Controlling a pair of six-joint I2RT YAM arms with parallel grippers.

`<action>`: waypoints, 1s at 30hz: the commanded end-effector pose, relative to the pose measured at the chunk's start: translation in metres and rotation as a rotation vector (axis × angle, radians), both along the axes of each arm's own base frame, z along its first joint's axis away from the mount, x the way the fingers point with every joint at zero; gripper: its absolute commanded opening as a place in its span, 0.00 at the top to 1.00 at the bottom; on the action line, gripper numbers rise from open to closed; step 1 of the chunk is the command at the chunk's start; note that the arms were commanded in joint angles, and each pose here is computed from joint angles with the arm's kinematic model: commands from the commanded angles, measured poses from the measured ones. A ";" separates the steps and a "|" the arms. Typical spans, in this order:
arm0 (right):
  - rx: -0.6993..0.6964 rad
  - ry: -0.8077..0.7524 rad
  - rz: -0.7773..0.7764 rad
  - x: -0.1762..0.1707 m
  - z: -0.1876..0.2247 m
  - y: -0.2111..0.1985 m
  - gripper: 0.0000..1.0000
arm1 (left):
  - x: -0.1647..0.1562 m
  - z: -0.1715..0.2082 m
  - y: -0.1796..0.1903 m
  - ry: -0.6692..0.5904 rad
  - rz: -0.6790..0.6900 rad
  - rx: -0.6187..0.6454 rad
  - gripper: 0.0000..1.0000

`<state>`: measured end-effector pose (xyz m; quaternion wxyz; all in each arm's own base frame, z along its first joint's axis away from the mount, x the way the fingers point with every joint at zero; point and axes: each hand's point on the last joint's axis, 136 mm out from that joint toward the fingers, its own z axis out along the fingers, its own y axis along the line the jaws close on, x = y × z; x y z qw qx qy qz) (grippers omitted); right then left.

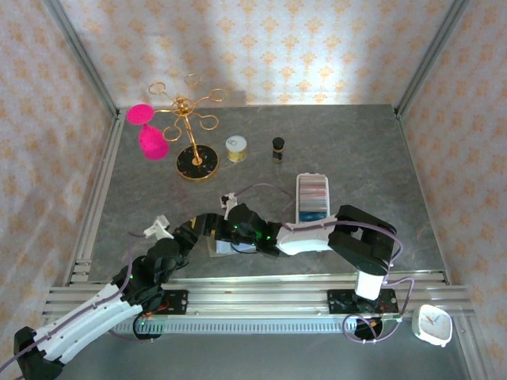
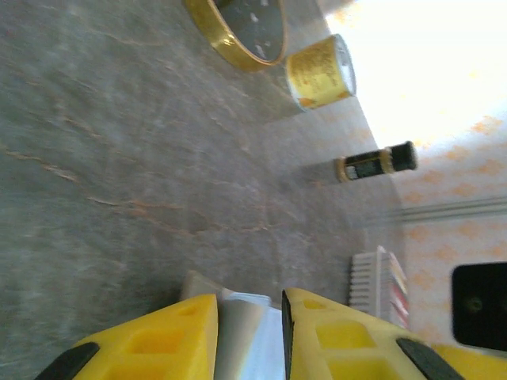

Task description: Put the credit cards into the card holder

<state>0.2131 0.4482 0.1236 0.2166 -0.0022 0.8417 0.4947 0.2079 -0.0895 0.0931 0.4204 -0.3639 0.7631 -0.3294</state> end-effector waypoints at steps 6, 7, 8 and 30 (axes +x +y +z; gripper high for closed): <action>-0.363 -0.064 -0.167 0.027 -0.036 -0.081 0.34 | -0.016 -0.033 0.016 0.136 -0.032 0.203 0.72; -0.385 -0.063 -0.176 0.028 -0.039 -0.088 0.35 | -0.015 -0.030 0.008 0.127 -0.066 0.192 0.72; -0.403 -0.060 -0.179 0.028 -0.044 -0.093 0.36 | -0.013 -0.026 0.000 0.114 -0.097 0.174 0.73; -0.639 0.057 -0.314 0.010 -0.119 -0.169 0.61 | 0.005 0.031 -0.110 0.031 -0.481 0.069 0.88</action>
